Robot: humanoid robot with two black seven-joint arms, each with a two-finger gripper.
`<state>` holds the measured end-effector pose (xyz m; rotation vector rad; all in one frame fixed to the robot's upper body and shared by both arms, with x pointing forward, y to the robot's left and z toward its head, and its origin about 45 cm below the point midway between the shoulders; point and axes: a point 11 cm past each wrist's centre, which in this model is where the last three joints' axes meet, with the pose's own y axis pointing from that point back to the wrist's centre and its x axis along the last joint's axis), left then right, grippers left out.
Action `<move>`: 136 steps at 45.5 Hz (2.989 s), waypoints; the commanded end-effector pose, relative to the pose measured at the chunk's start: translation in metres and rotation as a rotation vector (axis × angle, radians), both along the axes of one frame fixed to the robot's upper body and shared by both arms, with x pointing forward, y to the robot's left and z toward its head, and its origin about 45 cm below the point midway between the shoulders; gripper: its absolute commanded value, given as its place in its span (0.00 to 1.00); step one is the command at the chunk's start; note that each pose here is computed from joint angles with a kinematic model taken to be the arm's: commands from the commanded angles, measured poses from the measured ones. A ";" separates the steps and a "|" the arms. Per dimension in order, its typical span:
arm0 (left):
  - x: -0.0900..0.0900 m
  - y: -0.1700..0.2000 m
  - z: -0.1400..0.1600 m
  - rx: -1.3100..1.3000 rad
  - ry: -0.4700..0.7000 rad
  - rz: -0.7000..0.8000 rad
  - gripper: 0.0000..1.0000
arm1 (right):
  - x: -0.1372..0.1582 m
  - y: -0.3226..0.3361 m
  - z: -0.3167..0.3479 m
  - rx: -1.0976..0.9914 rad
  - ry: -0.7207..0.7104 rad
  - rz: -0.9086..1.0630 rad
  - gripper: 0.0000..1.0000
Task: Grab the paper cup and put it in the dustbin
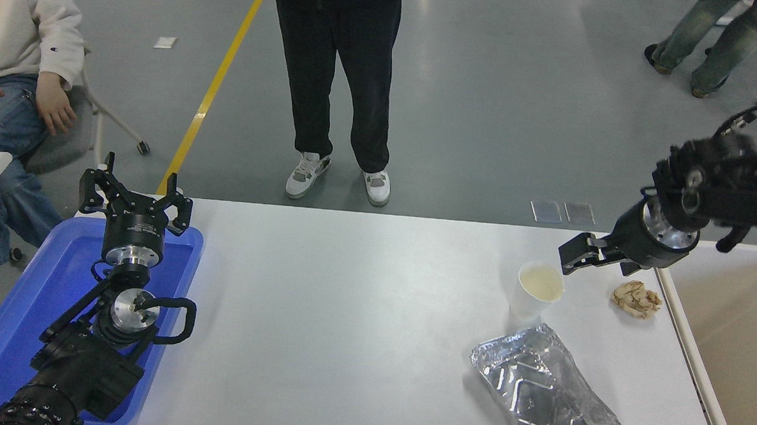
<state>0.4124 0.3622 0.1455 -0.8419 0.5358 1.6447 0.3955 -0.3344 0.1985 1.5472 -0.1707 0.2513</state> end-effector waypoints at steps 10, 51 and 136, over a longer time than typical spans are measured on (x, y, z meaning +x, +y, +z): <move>0.000 0.000 0.000 0.000 0.000 0.000 0.99 | 0.012 -0.015 -0.040 -0.064 -0.051 -0.030 1.00; 0.000 0.000 0.000 0.000 0.000 0.000 0.99 | 0.008 -0.008 -0.085 -0.049 -0.081 -0.056 0.78; 0.000 0.000 0.000 0.000 0.000 0.000 0.99 | 0.042 0.006 0.134 0.108 -0.118 -0.029 0.00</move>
